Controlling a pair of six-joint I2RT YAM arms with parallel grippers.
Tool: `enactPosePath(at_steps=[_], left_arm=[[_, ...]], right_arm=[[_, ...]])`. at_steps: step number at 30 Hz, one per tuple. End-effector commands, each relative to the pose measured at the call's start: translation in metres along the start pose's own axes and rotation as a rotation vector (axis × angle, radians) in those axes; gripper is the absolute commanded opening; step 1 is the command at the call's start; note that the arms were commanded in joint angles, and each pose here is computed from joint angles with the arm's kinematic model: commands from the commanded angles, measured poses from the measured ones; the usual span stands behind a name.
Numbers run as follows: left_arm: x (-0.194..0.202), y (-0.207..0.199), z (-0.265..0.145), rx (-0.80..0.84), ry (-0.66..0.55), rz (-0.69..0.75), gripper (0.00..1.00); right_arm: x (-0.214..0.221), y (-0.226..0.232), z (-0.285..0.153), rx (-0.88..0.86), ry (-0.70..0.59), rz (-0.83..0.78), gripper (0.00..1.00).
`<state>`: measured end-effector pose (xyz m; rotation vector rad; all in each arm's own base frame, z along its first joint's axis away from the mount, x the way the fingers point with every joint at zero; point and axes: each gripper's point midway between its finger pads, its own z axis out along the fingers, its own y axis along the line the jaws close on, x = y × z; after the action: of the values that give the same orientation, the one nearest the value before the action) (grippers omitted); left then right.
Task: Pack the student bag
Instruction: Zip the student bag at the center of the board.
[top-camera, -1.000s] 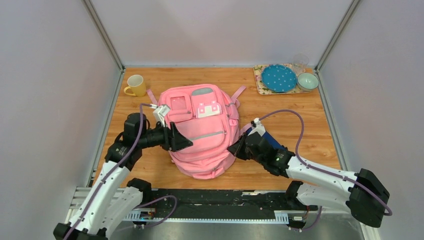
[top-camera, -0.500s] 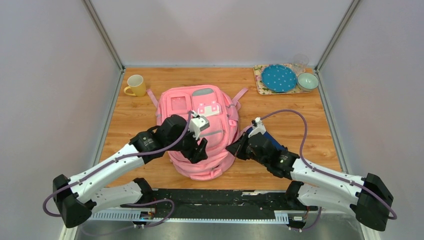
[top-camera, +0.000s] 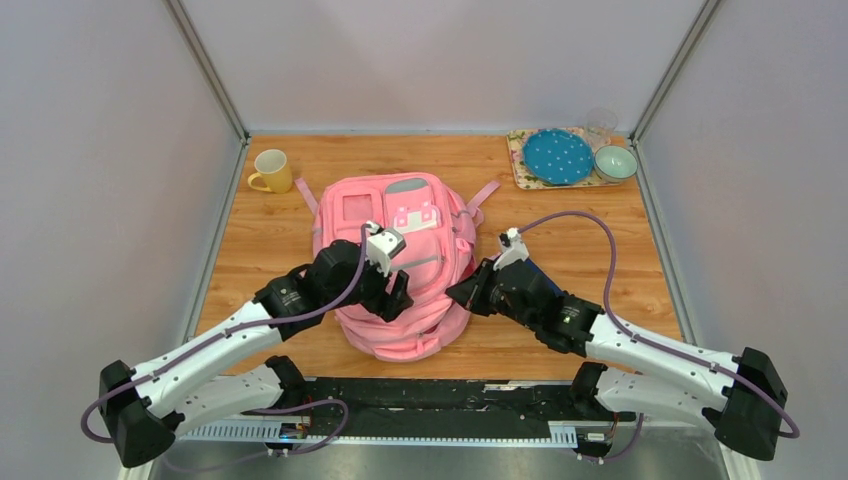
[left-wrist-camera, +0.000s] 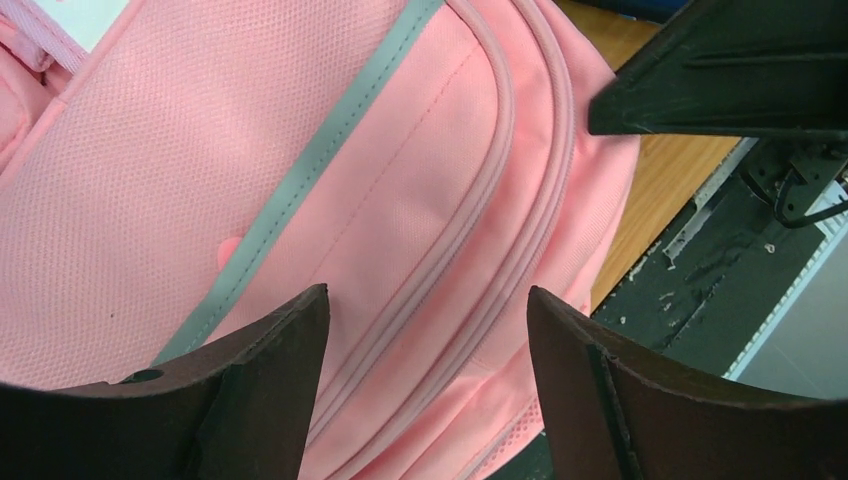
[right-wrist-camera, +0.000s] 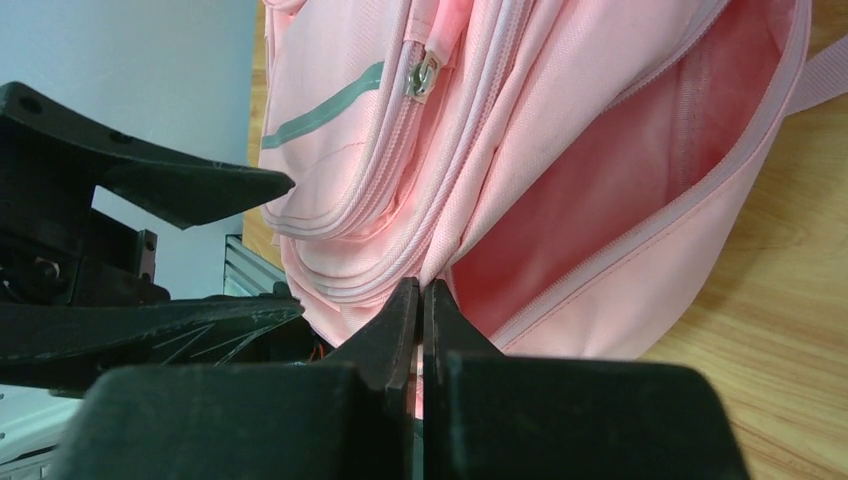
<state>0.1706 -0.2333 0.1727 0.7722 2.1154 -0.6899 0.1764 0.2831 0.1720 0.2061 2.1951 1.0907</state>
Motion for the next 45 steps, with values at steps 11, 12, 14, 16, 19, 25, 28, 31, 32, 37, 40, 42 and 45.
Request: enactPosePath(at_steps=[11,12,14,16,19,25,28,31,32,37,40,42,45], left_arm=[[-0.023,0.012,0.021,-0.043,-0.091,0.168,0.81],[-0.021,0.011,0.022,-0.035,-0.091,0.178,0.81],[-0.019,0.006,0.023,-0.005,-0.101,0.204,0.81],[-0.019,0.002,0.022,0.018,-0.113,0.222,0.82],[-0.015,0.003,0.025,0.02,-0.108,0.25,0.82],[-0.008,0.015,0.034,-0.045,-0.082,0.276,0.54],[-0.009,0.016,0.034,-0.051,-0.098,0.278,0.4],[-0.015,0.022,0.032,-0.09,-0.116,0.275,0.27],[-0.016,0.023,0.032,-0.096,-0.12,0.274,0.23],[-0.022,0.028,0.03,-0.134,-0.137,0.271,0.0],[-0.029,0.028,0.025,-0.144,-0.166,0.254,0.0],[-0.035,0.027,0.02,-0.143,-0.189,0.245,0.0],[-0.043,0.024,0.013,-0.141,-0.219,0.225,0.0]], right_arm=[[-0.01,0.057,-0.012,-0.131,-0.016,-0.027,0.0],[-0.011,0.058,-0.012,-0.133,-0.018,-0.026,0.0],[-0.011,0.058,-0.013,-0.133,-0.019,-0.028,0.0],[-0.012,0.059,-0.014,-0.133,-0.019,-0.031,0.0],[-0.014,0.062,-0.016,-0.14,-0.021,-0.031,0.0],[-0.015,0.066,-0.02,-0.152,-0.02,-0.039,0.0],[-0.014,0.066,-0.022,-0.151,-0.018,-0.042,0.0],[-0.014,0.066,-0.022,-0.149,-0.019,-0.043,0.0],[-0.013,0.066,-0.022,-0.151,-0.016,-0.041,0.0],[-0.011,0.057,-0.021,-0.117,-0.016,-0.049,0.05],[-0.014,0.027,-0.025,0.012,-0.037,-0.063,0.41],[-0.018,0.008,-0.031,0.09,-0.062,-0.056,0.69],[-0.026,-0.018,-0.047,0.177,-0.113,-0.058,0.84]])
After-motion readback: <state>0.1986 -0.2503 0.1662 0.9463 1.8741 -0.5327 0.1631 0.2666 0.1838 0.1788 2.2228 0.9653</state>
